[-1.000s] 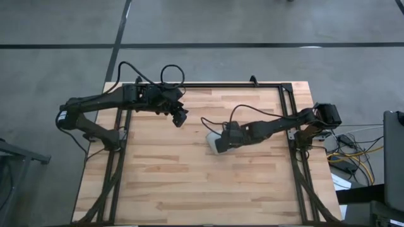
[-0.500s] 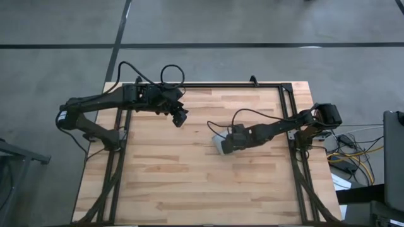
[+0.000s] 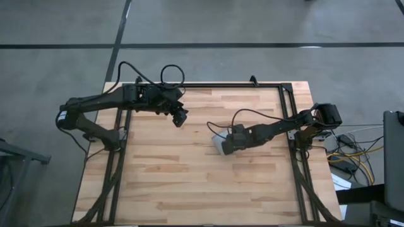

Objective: Fold microfiber towels
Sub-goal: Fold the gray on the table, then return to Home Position

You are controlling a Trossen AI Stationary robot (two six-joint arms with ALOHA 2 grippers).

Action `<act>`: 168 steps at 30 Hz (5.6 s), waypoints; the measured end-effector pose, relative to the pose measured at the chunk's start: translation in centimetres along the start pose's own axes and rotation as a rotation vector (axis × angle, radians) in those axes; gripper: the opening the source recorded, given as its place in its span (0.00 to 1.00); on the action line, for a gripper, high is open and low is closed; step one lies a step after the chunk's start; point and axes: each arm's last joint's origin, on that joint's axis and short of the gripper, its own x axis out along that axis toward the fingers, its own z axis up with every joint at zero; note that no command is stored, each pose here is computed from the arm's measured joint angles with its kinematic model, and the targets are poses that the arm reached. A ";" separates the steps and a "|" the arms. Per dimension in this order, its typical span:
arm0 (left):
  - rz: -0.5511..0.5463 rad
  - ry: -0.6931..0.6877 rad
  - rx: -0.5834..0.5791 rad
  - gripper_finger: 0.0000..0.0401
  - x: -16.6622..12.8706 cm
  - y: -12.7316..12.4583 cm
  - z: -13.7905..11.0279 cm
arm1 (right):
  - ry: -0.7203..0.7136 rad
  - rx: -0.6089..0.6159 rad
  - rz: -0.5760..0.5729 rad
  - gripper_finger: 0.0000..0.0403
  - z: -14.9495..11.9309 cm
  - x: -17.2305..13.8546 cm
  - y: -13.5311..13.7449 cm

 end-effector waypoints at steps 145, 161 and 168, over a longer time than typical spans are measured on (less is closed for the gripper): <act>0.061 -0.451 0.256 0.49 0.1 6.7 -16.0 | -0.878 -0.736 1.024 0.17 -1.3 -13.1 -16.2; 0.017 -0.480 0.112 0.49 4.4 8.5 -21.5 | -0.875 -0.871 1.170 0.18 -2.3 -12.2 -17.2; 0.008 -0.475 0.071 0.49 4.9 9.1 -22.7 | -0.856 -0.887 1.157 0.19 -2.5 -11.3 -17.1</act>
